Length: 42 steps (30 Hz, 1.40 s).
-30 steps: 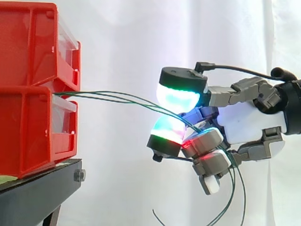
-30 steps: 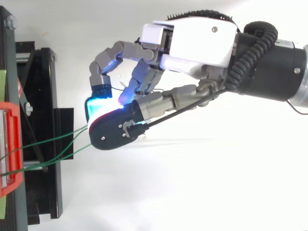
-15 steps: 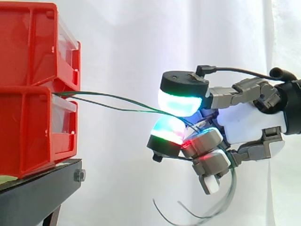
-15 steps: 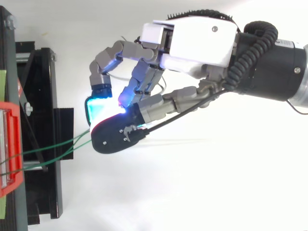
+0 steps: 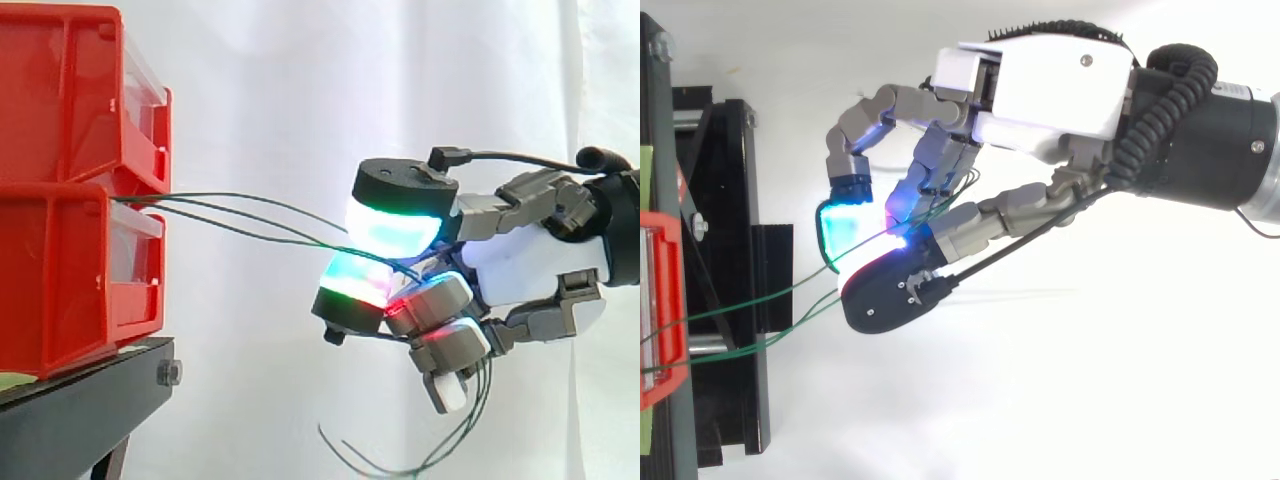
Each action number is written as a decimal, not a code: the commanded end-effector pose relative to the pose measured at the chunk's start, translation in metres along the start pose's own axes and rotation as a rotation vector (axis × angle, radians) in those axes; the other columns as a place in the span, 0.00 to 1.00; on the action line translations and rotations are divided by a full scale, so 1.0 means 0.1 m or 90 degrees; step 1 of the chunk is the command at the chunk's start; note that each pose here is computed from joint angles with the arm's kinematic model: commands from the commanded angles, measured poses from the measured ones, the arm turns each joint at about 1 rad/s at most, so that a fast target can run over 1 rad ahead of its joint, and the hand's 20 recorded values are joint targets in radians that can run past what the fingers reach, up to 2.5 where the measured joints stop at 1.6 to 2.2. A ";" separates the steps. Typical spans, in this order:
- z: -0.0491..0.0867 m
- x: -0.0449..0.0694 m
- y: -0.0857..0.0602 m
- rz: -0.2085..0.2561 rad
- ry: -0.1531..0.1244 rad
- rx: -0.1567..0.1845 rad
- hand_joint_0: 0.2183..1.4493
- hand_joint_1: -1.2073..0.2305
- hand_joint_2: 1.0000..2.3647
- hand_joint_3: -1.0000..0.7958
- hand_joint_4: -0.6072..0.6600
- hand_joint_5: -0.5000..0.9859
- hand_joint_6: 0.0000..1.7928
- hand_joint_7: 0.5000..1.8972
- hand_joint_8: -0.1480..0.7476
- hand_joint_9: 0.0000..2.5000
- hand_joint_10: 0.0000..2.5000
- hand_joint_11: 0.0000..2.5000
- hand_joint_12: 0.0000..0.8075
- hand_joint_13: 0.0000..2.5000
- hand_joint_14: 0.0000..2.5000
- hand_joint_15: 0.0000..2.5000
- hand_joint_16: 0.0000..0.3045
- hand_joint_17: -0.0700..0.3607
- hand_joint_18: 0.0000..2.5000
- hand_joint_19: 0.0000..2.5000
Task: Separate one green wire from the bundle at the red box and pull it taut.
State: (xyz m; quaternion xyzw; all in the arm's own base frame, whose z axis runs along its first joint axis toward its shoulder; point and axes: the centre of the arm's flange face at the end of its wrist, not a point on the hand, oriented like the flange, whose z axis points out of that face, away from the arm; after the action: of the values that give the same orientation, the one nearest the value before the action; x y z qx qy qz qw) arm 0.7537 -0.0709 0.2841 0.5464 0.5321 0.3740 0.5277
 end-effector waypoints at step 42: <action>0.03 -0.06 0.16 0.007 -0.006 -0.017 0.28 0.42 0.00 0.30 0.62 0.22 0.49 0.46 0.50 0.48 0.00 0.68 0.46 0.49 0.01 0.47 0.18 0.45 0.39 0.26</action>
State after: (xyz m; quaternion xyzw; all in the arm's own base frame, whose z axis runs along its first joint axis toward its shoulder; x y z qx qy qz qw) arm 0.7591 -0.0758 0.2999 0.5447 0.5209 0.3818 0.5350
